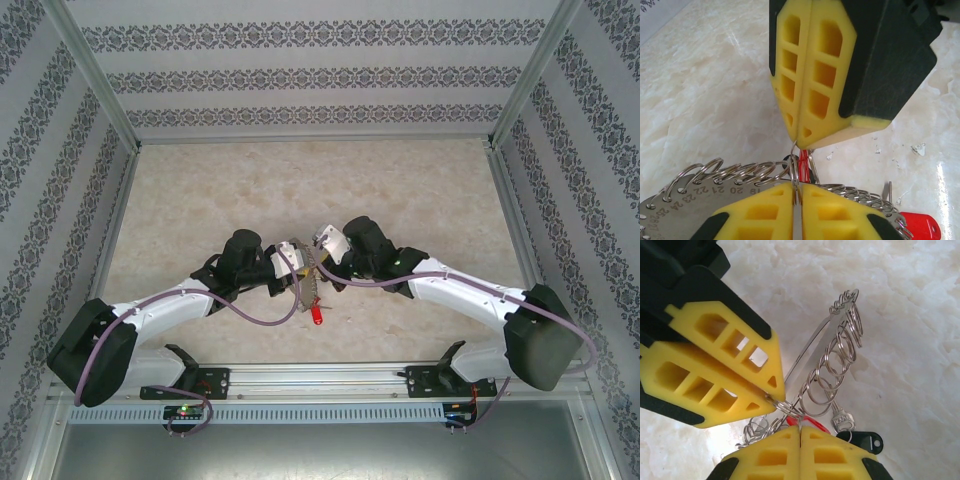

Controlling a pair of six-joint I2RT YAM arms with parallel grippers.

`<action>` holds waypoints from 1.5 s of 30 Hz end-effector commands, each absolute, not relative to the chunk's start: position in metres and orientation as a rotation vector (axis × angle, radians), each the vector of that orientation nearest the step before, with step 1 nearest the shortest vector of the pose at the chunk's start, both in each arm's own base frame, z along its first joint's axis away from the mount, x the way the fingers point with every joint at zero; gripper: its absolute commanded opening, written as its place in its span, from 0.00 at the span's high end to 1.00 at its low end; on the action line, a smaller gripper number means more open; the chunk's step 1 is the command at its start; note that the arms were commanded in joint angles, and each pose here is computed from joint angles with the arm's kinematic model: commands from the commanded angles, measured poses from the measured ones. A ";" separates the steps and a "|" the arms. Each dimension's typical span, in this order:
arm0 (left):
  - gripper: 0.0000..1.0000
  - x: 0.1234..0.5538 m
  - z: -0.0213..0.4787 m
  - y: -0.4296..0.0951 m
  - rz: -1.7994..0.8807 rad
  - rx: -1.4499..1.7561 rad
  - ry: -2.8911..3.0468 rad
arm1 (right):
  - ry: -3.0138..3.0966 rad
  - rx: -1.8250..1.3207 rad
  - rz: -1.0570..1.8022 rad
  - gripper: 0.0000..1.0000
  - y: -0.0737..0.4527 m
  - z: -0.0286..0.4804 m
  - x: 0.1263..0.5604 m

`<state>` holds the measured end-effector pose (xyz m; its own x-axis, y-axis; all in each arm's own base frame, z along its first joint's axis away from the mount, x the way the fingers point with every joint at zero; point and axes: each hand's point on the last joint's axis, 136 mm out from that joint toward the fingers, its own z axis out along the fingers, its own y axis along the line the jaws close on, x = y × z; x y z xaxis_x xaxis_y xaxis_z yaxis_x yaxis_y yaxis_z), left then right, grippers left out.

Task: Put the keys on the keyring

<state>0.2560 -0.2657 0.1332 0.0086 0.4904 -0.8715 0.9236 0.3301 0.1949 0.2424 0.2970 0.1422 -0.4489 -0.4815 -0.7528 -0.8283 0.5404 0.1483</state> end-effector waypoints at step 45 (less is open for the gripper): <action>1.00 0.251 0.136 -0.276 -0.593 1.370 1.603 | 2.012 -1.070 0.681 1.00 0.302 0.170 0.238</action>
<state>0.2563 -0.2705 0.1295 0.0177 0.5120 -0.8588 0.9374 0.2904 0.1925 0.2360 0.3005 0.1500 -0.4156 -0.4874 -0.7680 -0.8491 0.5106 0.1355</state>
